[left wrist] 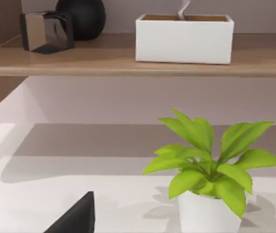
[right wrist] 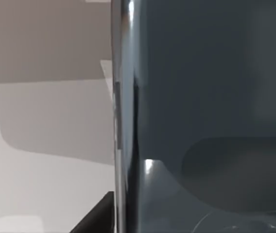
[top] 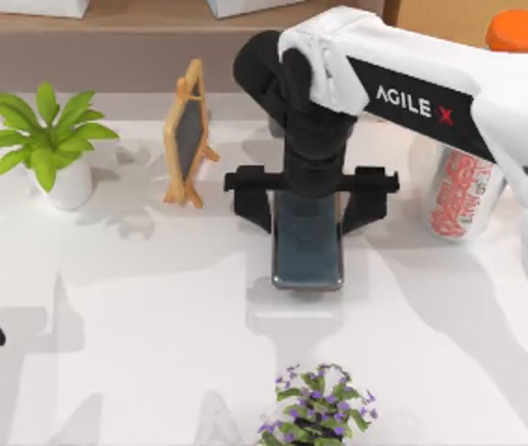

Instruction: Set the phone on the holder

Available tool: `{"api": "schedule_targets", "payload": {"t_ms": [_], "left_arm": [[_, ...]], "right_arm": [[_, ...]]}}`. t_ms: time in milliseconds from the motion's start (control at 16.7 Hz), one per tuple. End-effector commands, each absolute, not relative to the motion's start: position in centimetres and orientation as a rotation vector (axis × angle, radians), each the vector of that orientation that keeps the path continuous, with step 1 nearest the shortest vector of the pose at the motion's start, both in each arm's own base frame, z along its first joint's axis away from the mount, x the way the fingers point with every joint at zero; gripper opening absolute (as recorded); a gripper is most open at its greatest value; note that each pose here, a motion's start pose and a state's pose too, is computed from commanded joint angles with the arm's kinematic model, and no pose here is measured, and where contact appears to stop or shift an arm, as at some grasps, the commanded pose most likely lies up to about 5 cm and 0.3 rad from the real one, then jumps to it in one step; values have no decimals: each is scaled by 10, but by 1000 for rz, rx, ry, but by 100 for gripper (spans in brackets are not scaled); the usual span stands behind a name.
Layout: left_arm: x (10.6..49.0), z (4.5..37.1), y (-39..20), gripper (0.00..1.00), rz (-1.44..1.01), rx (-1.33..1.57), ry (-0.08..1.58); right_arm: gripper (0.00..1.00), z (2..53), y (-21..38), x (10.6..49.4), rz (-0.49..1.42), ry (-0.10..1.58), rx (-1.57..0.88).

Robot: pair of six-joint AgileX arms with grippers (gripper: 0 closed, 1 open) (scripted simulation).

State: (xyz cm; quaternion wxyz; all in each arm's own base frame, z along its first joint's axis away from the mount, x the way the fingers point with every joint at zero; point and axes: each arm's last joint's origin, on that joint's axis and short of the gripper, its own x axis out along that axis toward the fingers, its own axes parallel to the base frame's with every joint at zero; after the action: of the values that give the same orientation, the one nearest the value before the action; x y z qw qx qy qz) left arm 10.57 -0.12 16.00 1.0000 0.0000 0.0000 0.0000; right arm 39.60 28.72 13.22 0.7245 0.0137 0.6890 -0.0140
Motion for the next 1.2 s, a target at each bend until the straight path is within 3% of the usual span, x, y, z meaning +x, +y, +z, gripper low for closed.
{"api": "schedule_targets", "payload": {"t_ms": [240,660,960,1200], "left_arm": [[106,160,-1,100,0,0,0],[106,160,-1,100,0,0,0],[106,160,-1,100,0,0,0],[106,160,-1,100,0,0,0]], "right_arm": [[0,164,292,397,15,1424,60],[0,310,262,379,99,925,194],[0,385,192,357,-28,576,264],[0,396,129,344,-231,408,254]]}}
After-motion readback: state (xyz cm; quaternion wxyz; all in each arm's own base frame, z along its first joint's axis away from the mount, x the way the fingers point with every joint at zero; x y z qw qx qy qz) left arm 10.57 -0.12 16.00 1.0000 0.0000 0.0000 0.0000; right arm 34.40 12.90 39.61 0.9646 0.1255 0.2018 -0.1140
